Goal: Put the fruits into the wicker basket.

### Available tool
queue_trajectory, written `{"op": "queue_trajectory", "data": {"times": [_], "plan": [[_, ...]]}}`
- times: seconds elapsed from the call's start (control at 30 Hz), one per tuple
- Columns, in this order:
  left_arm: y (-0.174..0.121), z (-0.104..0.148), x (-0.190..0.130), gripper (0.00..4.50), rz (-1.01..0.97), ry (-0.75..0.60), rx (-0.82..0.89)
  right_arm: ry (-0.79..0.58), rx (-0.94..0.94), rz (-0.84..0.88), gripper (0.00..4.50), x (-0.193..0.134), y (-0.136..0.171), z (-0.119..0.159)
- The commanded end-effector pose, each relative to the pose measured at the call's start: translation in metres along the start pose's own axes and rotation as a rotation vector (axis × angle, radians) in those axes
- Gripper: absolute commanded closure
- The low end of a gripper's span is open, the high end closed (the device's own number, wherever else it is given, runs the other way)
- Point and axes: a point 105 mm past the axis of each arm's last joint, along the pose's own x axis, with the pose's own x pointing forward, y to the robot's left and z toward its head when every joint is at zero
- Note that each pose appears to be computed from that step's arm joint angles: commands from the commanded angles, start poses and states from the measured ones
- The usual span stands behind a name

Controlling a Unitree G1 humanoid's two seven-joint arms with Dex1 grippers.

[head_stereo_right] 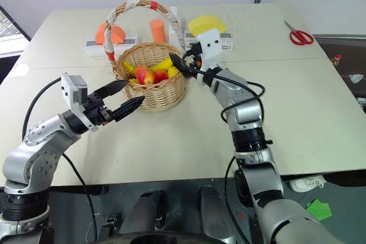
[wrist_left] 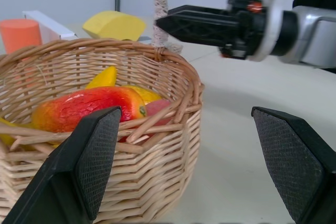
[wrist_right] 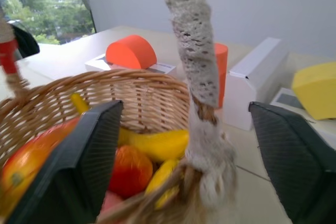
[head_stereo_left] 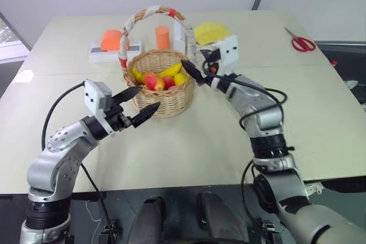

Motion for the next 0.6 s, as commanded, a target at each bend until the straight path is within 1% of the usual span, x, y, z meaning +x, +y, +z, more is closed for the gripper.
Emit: {"op": "queue_trajectory", "data": {"times": [0.03,0.07,0.13,0.17,0.27,0.33,0.5,0.6], "plan": [[-0.005,0.011,0.003,0.26,-0.014,-0.041,0.036,-0.067,-0.019,0.000,2.41,0.010,0.000,0.014],[-0.006,0.011,0.003,0.26,-0.014,-0.043,0.036,-0.071,-0.017,-0.004,2.87,0.011,-0.002,0.014],[-0.007,0.011,0.003,0.26,-0.014,-0.044,0.036,-0.084,-0.012,-0.012,3.96,0.011,-0.005,0.016],[-0.008,0.011,0.002,0.26,-0.013,-0.045,0.035,-0.093,-0.015,-0.016,4.40,0.010,-0.006,0.018],[-0.009,0.010,0.002,0.26,-0.012,-0.044,0.034,-0.127,-0.035,-0.040,4.43,0.003,-0.014,0.027],[-0.010,0.010,0.003,0.26,-0.017,-0.044,0.034,-0.153,-0.069,-0.090,4.43,-0.008,-0.029,0.035],[-0.012,0.011,0.009,0.26,-0.042,-0.050,0.030,-0.192,-0.151,-0.343,4.43,-0.059,-0.094,0.054],[-0.013,0.010,0.015,0.26,-0.071,-0.052,0.021,-0.160,-0.198,-0.561,4.43,-0.110,-0.148,0.055]]}}
